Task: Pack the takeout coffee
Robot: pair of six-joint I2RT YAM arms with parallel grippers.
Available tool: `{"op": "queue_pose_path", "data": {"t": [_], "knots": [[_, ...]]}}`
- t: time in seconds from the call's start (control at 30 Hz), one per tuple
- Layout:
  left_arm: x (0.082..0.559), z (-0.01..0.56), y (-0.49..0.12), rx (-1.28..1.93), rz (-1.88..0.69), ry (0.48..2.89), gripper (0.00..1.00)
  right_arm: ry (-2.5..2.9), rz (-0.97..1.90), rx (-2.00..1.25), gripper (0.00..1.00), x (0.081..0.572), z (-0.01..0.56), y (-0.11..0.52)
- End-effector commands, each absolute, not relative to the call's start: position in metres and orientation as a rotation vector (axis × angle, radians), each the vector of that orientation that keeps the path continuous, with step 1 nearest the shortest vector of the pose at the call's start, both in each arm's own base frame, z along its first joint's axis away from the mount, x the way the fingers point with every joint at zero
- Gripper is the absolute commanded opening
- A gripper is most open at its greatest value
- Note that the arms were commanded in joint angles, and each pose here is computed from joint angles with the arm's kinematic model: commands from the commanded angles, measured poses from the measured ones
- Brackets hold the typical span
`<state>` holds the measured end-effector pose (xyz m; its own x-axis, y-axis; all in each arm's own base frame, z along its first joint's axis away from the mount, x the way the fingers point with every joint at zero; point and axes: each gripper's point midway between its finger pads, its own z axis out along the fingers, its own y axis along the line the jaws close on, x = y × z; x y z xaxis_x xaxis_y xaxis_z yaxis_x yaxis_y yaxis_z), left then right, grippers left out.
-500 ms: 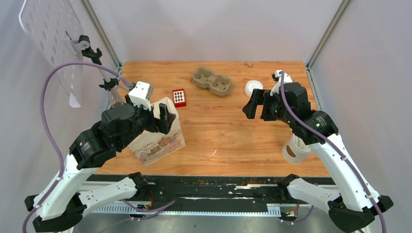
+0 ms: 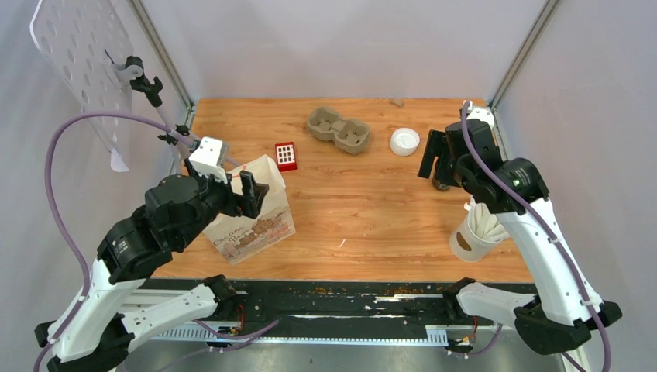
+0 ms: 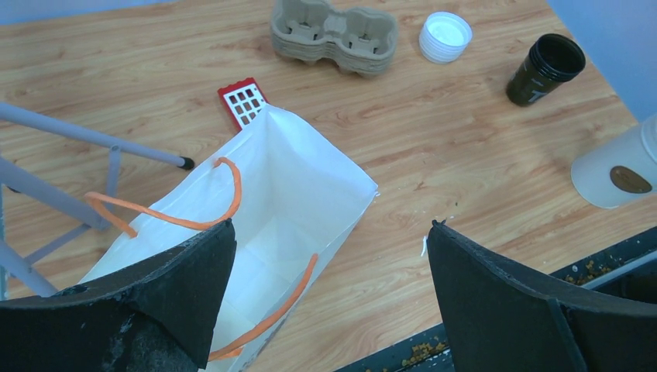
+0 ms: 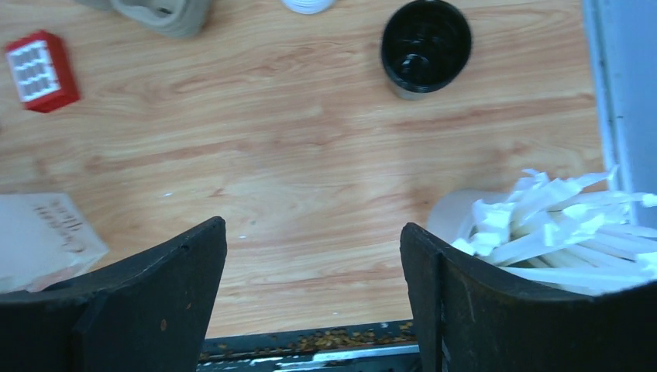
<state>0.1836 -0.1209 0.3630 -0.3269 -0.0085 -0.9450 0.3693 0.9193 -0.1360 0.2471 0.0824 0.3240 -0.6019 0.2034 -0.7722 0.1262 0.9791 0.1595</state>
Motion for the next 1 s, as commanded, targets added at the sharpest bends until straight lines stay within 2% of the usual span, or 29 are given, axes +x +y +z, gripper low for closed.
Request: {"op": "queue_pose_path", "data": {"t": [0.0,0.13,0.3,0.57,0.63,0.8,0.97], "knots": [[0.184,0.366,-0.126,0.282,-0.409,1.852,1.00,2.275,-0.098,0.106,0.79,0.262,0.311,0.062],[0.181,0.365,-0.131,0.302,-0.443,1.855,1.00,2.266,-0.125,-0.022,0.70,0.294,0.301,0.071],[0.174,0.367,-0.135,0.332,-0.486,1.869,1.00,2.261,-0.156,-0.061,0.54,0.342,0.281,0.066],[0.167,0.369,-0.133,0.307,-0.528,1.875,1.00,2.399,-0.170,-0.048,0.29,0.394,0.218,0.032],[0.166,0.369,-0.131,0.311,-0.519,1.873,1.00,2.444,-0.164,-0.036,0.25,0.401,0.203,0.023],[0.161,0.368,-0.133,0.344,-0.535,1.889,1.00,2.555,-0.119,-0.063,0.25,0.409,0.169,0.012],[0.161,0.360,-0.143,0.353,-0.563,1.922,1.00,2.603,-0.029,-0.055,0.23,0.410,0.155,0.009]]}}
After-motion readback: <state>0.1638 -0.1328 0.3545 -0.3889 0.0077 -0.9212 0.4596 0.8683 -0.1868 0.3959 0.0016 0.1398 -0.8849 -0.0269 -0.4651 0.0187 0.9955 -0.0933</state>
